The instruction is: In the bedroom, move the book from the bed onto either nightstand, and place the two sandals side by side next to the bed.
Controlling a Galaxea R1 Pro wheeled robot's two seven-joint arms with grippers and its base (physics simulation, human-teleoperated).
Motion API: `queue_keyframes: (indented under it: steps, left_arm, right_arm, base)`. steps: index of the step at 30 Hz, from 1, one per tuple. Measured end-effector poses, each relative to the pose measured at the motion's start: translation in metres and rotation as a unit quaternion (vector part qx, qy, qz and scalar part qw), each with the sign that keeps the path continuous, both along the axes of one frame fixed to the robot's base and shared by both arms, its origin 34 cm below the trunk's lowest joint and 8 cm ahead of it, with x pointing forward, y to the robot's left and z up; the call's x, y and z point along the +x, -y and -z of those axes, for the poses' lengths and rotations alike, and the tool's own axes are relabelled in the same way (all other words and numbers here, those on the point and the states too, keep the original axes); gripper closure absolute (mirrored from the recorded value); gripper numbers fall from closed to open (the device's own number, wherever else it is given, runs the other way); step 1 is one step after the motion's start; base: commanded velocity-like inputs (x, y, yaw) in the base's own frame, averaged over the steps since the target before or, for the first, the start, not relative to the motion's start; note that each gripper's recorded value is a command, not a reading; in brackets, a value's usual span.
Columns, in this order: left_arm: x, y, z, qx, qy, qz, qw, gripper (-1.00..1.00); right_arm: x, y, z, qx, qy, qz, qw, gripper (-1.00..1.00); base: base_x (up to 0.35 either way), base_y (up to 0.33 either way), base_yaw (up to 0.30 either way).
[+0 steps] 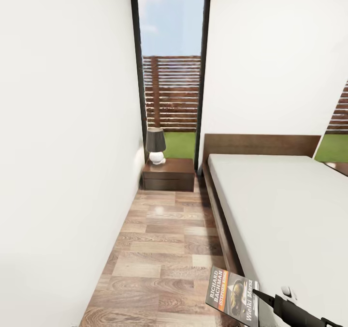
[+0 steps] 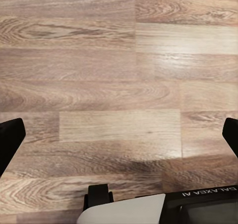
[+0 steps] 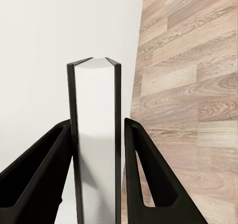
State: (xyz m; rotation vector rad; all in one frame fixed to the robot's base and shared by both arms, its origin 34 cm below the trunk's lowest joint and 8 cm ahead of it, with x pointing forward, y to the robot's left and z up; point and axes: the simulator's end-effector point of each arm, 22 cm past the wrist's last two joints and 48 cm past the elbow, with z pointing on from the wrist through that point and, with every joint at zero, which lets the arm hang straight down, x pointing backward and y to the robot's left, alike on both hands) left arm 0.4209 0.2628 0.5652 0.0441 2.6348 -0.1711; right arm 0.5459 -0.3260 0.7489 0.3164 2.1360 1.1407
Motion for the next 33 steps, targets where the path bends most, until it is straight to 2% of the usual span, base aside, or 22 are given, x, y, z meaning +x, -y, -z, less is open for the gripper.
queue_keyframes:
  steps: [12,22,33]
  left_arm:
    - [-0.0043,0.0,0.0034,0.0,-0.006,0.0,1.0,-1.0]
    - [-0.0045,0.0,0.0033,0.0,-0.006,0.0,1.0,-1.0]
    - [-0.0047,0.0009,0.0034,-0.001,-0.006,0.0,1.0,-1.0]
  right_arm:
    - [-0.0022,-0.0001,0.0051,0.0,-0.006,-0.001,1.0,1.0]
    - [-0.0026,-0.0001,0.0051,0.0,-0.007,-0.001,1.0,1.0]
    - [-0.0028,-0.0001,0.0053,-0.001,-0.007,-0.001,1.0,1.0]
  base:
    - [0.031,0.01,0.0]
    - [0.289,0.108,0.0]
    - [0.329,0.011,0.0]
